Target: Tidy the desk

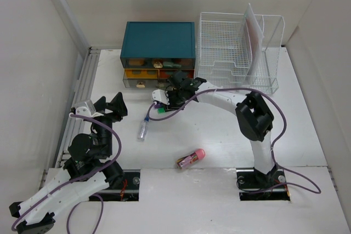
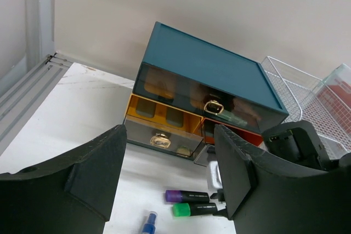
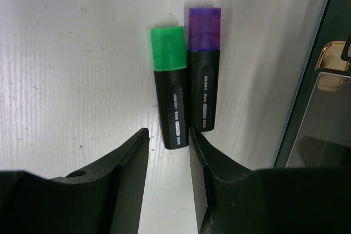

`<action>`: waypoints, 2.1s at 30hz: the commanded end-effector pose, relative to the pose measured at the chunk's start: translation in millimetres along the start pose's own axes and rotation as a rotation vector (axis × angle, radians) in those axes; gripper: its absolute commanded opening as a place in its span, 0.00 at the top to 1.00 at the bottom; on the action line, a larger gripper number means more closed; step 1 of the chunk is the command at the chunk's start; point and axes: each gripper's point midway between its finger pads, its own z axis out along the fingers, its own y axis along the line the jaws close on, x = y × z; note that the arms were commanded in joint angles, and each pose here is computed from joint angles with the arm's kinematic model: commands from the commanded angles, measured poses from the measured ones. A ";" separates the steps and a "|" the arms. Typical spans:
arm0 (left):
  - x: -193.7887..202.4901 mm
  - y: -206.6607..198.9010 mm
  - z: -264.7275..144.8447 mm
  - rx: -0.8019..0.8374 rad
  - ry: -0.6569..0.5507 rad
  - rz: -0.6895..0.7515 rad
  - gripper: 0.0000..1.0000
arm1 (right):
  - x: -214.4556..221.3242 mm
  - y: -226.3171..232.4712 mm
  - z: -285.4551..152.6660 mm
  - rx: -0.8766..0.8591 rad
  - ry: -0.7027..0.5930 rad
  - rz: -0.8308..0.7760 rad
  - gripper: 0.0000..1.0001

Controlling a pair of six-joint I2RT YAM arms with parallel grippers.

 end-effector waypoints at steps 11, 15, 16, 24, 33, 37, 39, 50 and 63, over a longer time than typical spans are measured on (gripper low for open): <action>-3.8 -3.8 -2.8 0.047 -0.019 -0.007 0.31 | 4.3 -5.6 24.7 0.002 0.040 0.049 0.58; -5.7 -4.6 -3.8 0.058 -0.023 -0.014 0.29 | 8.4 -5.0 27.7 0.002 0.054 0.052 0.58; -5.7 -4.6 -3.8 0.058 -0.023 -0.014 0.29 | 8.4 -5.0 27.7 0.002 0.054 0.052 0.58; -5.6 -6.2 -3.9 0.067 -0.023 -0.014 0.28 | 21.7 2.4 41.1 -0.042 0.104 0.079 0.56; -5.6 -6.2 -3.9 0.067 -0.023 -0.014 0.28 | 28.1 22.3 50.0 -0.152 0.120 0.093 0.75; -5.6 -5.8 -3.9 0.067 -0.023 -0.005 0.28 | 27.7 25.9 47.6 -0.166 0.116 0.088 0.91; -5.6 -5.8 -3.9 0.067 -0.023 -0.005 0.28 | 23.7 25.6 37.9 -0.156 0.108 0.084 0.94; -7.3 -6.2 -3.7 0.068 -0.029 -0.012 0.28 | -80.8 15.7 -63.0 -0.080 -0.209 0.028 0.95; -1.3 -5.0 -2.6 0.058 -0.018 0.012 0.28 | -107.2 -71.0 -152.5 0.439 -0.232 0.066 0.94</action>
